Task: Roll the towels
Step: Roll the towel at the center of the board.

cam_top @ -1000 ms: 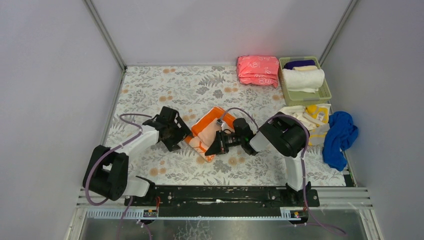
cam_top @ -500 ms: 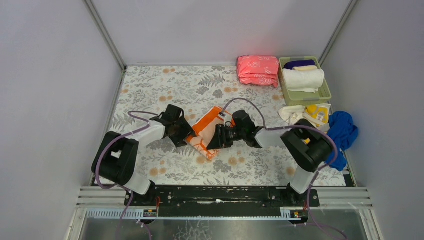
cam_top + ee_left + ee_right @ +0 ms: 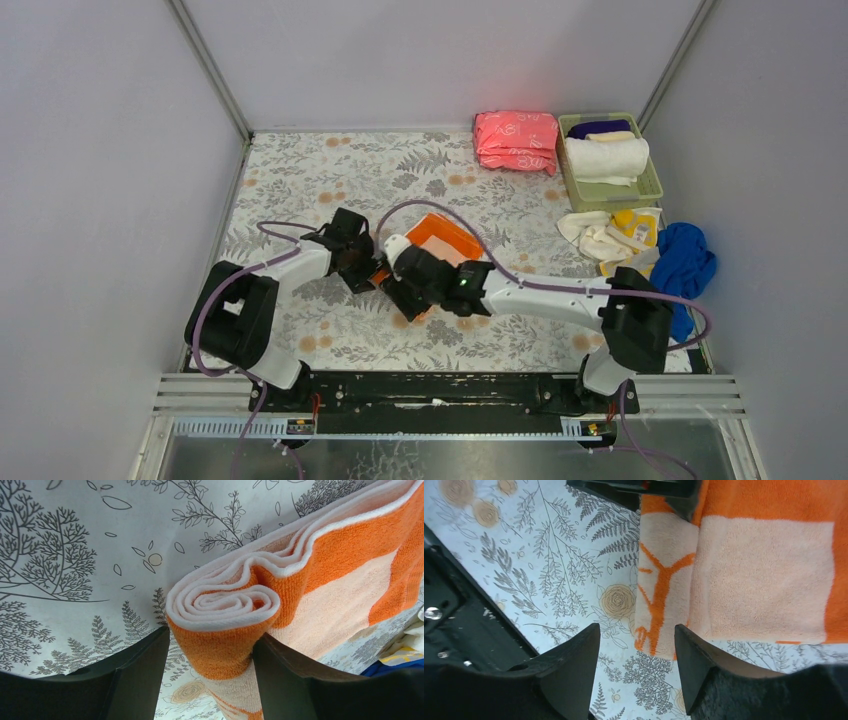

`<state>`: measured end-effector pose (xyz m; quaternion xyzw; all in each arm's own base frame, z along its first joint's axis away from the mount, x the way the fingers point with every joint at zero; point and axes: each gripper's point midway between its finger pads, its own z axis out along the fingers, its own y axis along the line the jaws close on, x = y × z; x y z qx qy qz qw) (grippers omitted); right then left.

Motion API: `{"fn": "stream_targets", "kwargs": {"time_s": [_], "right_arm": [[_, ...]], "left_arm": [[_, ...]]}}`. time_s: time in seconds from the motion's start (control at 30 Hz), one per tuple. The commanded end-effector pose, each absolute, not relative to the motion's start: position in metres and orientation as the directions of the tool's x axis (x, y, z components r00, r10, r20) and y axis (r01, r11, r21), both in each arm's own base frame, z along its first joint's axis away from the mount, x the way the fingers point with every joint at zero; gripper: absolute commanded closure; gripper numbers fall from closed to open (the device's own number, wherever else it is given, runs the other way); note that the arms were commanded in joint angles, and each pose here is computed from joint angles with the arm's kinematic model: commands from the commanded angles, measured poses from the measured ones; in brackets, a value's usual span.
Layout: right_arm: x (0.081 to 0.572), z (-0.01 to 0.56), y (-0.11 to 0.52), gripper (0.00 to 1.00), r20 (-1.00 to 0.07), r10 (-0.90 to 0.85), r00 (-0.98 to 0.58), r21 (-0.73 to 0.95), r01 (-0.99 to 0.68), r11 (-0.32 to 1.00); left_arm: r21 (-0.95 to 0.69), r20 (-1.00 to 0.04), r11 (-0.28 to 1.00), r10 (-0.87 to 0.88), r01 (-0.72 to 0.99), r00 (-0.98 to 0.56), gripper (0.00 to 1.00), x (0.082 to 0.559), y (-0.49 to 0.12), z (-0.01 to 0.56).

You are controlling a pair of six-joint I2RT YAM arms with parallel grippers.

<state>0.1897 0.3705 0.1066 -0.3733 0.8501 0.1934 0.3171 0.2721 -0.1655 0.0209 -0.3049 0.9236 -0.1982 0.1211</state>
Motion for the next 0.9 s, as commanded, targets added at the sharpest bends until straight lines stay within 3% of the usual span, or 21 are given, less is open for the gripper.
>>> {"fn": "stream_targets", "kwargs": {"time_s": [0.0,0.43,0.57,0.73,0.87], "right_arm": [[0.202,0.098,0.359,0.37,-0.63,-0.683,-0.369,-0.255,-0.733,0.631],[0.212,0.037,0.359,0.36,-0.519,-0.807,-0.281,-0.428,-0.733,0.53],[0.208,0.012,0.358,0.37,-0.464,-0.84,-0.281,-0.412,-0.771,0.486],[0.195,-0.016,0.347,0.49,-0.413,-0.846,-0.337,-0.328,-0.812,0.483],[0.178,-0.022,0.342,0.66,-0.418,-0.811,-0.409,-0.155,-0.848,0.507]], "left_arm": [[-0.297,-0.123,0.785,-0.597,-0.544,-0.793,0.39,0.254,-0.143,-0.013],[-0.291,-0.112,0.781,-0.602,-0.553,-0.791,0.39,0.25,-0.142,-0.015],[-0.288,-0.114,0.783,-0.6,-0.552,-0.792,0.38,0.249,-0.142,-0.014],[-0.29,-0.131,0.784,-0.601,-0.549,-0.789,0.37,0.252,-0.14,-0.008],[-0.326,-0.149,0.77,-0.615,-0.549,-0.774,0.32,0.256,-0.142,0.006]]}}
